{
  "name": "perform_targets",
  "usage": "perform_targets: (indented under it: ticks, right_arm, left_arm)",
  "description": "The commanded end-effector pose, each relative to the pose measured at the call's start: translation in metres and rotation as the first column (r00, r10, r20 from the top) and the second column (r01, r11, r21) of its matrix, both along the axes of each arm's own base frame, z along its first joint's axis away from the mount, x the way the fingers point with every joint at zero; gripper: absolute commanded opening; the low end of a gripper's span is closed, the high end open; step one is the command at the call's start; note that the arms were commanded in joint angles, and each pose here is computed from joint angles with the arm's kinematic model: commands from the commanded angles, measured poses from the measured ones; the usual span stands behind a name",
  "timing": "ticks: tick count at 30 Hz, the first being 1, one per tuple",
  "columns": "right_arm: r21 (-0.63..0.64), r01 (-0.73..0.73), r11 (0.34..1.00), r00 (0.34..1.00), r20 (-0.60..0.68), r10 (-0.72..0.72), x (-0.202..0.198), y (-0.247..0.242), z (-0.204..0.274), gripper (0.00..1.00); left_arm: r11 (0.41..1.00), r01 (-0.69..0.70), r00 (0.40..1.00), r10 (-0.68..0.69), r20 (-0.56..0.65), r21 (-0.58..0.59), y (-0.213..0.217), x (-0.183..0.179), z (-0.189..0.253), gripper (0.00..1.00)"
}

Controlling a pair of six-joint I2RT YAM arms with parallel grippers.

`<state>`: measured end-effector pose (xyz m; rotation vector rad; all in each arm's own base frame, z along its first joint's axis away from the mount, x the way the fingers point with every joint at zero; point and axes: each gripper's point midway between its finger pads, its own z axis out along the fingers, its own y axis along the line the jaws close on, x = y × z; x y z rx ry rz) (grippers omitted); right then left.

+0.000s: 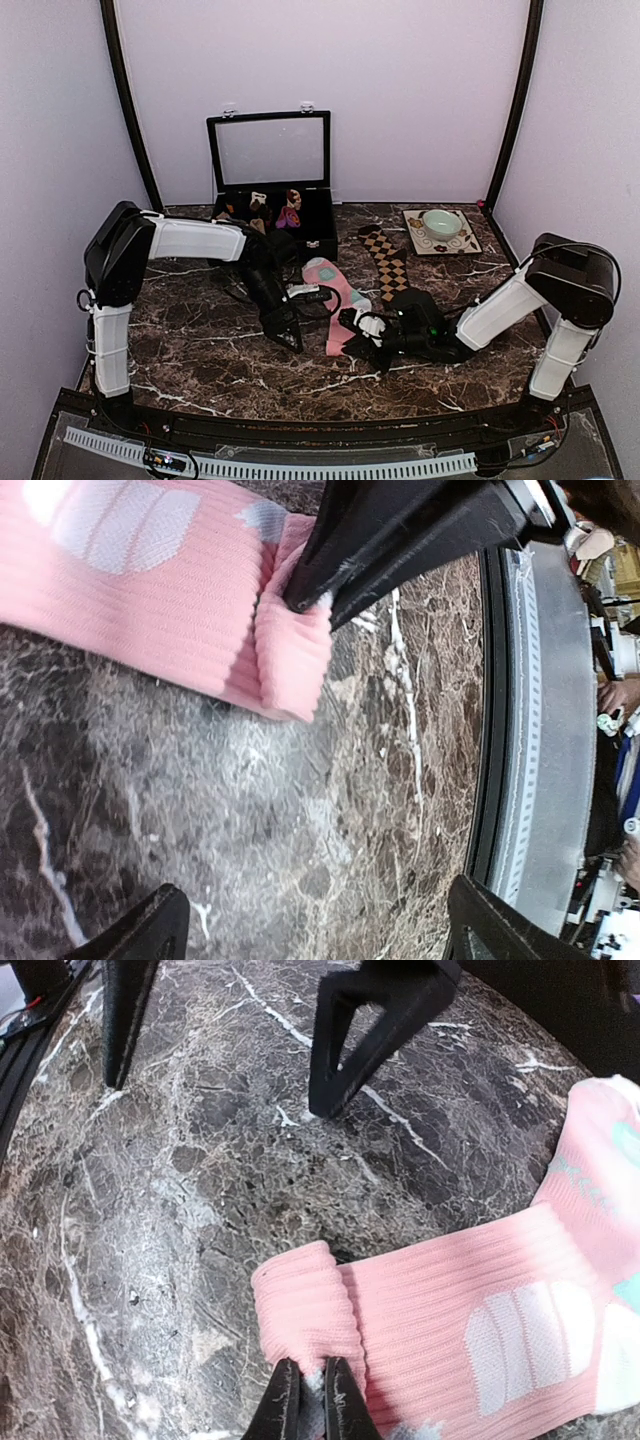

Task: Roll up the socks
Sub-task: Roll the sock at the center of the board.

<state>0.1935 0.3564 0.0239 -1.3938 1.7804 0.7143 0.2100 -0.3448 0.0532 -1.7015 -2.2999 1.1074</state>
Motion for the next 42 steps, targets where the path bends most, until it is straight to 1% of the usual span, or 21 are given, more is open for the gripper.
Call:
perform_targets:
  ticks: [1,4,5,7,10,14,16,21,24,27,29,33,36,40,42]
  right_arm:
    - [-0.136,0.049,0.99,0.948,-0.305,-0.088,-0.026,-0.034,-0.055,0.0]
    - [-0.121,0.094,0.988,0.885,-0.444,-0.139,-0.024,-0.036,-0.058,0.0]
    - [-0.122,0.101,0.987,0.869,-0.473,-0.148,-0.024,-0.037,-0.059,0.0]
    - [-0.122,0.133,0.983,0.825,-0.536,-0.179,-0.023,-0.039,-0.06,0.0]
    - [-0.118,0.164,0.979,0.756,-0.622,-0.202,-0.023,-0.04,-0.059,0.0]
    - [-0.151,0.187,0.971,0.692,-0.681,-0.239,-0.027,-0.043,-0.062,0.0]
    - [-0.161,0.198,0.967,0.67,-0.698,-0.253,-0.029,-0.045,-0.063,0.0]
    - [-0.178,0.218,0.959,0.619,-0.735,-0.277,-0.031,-0.049,-0.064,0.0]
    - [-0.191,0.236,0.953,0.592,-0.749,-0.297,-0.029,-0.053,-0.067,0.0]
    - [-0.191,0.249,0.95,0.581,-0.755,-0.304,-0.026,-0.054,-0.067,0.0]
    - [-0.194,0.261,0.946,0.573,-0.758,-0.313,-0.023,-0.054,-0.068,0.0]
    - [-0.21,0.266,0.941,0.546,-0.771,-0.327,-0.024,-0.056,-0.073,0.0]
    - [-0.207,0.27,0.941,0.539,-0.777,-0.325,-0.025,-0.056,-0.074,0.0]
    - [-0.193,0.27,0.943,0.54,-0.781,-0.314,-0.025,-0.055,-0.073,0.0]
    - [-0.192,0.271,0.943,0.539,-0.782,-0.314,-0.026,-0.055,-0.073,0.0]
  left_arm:
    - [0.996,0.055,0.985,-0.041,0.17,-0.076,0.0,0.004,0.018,0.89]
    - [0.986,0.131,0.965,-0.103,0.242,-0.1,-0.005,-0.005,0.02,0.81]
    - [0.982,0.158,0.956,-0.127,0.265,-0.102,-0.008,-0.009,0.02,0.78]
    - [0.97,0.217,0.932,-0.173,0.318,-0.107,-0.016,-0.017,0.02,0.75]
    - [0.945,0.302,0.883,-0.227,0.41,-0.126,-0.029,-0.026,0.02,0.72]
    - [0.923,0.359,0.824,-0.244,0.512,-0.137,-0.05,-0.024,0.02,0.71]
    - [0.922,0.364,0.787,-0.229,0.572,-0.131,-0.062,-0.014,0.018,0.7]
    - [0.916,0.378,0.72,-0.201,0.664,-0.132,-0.076,0.0,0.017,0.66]
    - [0.911,0.395,0.714,-0.226,0.663,-0.115,-0.077,-0.003,0.009,0.63]
    - [0.911,0.403,0.71,-0.251,0.658,-0.089,-0.074,-0.004,-0.004,0.54]
    - [0.911,0.405,0.708,-0.254,0.659,-0.084,-0.073,-0.004,-0.01,0.51]
    - [0.909,0.406,0.732,-0.259,0.63,-0.097,-0.073,-0.011,-0.012,0.51]
    - [0.909,0.405,0.742,-0.266,0.616,-0.094,-0.071,-0.015,-0.017,0.55]
    - [0.926,0.374,0.726,-0.258,0.638,-0.051,-0.072,-0.003,-0.028,0.6]
    - [0.933,0.356,0.714,-0.239,0.658,-0.047,-0.075,0.004,-0.029,0.6]
